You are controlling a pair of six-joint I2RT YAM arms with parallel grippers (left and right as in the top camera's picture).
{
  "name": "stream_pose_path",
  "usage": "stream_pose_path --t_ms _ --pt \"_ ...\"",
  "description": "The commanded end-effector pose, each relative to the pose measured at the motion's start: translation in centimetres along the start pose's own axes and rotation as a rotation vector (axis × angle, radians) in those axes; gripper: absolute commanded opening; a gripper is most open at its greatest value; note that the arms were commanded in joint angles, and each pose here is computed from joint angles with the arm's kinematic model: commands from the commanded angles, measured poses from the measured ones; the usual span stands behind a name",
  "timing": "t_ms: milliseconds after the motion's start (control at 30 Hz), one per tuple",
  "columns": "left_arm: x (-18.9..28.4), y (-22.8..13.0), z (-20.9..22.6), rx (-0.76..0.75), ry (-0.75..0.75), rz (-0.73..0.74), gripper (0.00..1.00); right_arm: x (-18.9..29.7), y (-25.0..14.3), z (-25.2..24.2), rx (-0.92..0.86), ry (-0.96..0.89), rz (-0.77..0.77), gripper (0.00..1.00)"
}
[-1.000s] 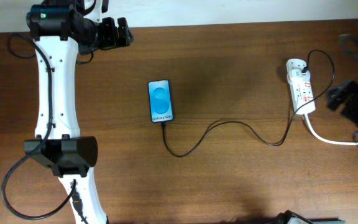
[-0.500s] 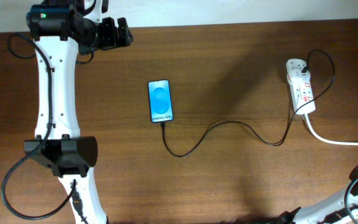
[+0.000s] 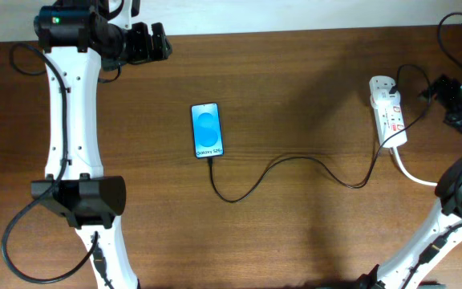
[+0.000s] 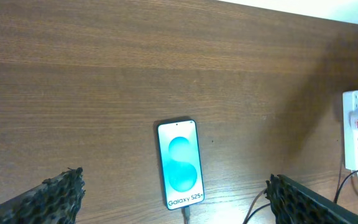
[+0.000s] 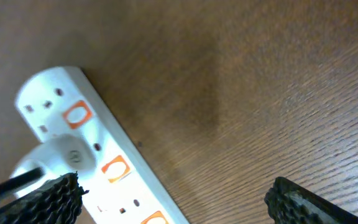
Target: Plug charger to phone and switch on socket
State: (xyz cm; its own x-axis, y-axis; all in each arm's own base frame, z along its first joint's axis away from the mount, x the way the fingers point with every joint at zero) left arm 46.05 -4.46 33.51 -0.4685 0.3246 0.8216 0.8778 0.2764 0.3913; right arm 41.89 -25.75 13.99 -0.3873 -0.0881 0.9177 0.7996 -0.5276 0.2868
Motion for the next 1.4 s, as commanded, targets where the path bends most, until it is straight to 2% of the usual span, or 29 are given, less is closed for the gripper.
stream_pose_path --t_ms 0,333,567,1367 --pt "-0.5 0.1 0.3 0.012 0.01 0.007 0.99 -0.5 0.0 0.3 0.034 -0.076 0.021 0.98" --pt "-0.5 0.0 0.2 0.011 0.01 0.008 0.99 -4.1 -1.2 2.8 0.105 -0.087 0.104 0.99" --pt "-0.5 0.0 0.2 0.011 0.01 0.008 0.99 -4.0 -1.8 2.5 0.071 -0.145 0.136 0.98" --pt "-0.5 0.1 0.3 0.012 0.01 0.007 0.99 -4.7 -2.0 3.2 0.061 -0.15 0.135 0.98"
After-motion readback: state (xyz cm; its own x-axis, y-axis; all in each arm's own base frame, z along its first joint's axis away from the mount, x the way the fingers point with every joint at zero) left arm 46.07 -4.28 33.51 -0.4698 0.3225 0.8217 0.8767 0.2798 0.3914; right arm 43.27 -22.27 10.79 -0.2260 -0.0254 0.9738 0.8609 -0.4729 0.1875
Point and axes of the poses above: each gripper's point midway between its finger pads, its own x axis back along the fingers, its own z axis along the line the jaws close on, y = z × x, the point moved 8 cm from there along x, back along the fingers, and after that the axes turned 11 degrees about x, right-handed, at the moved point
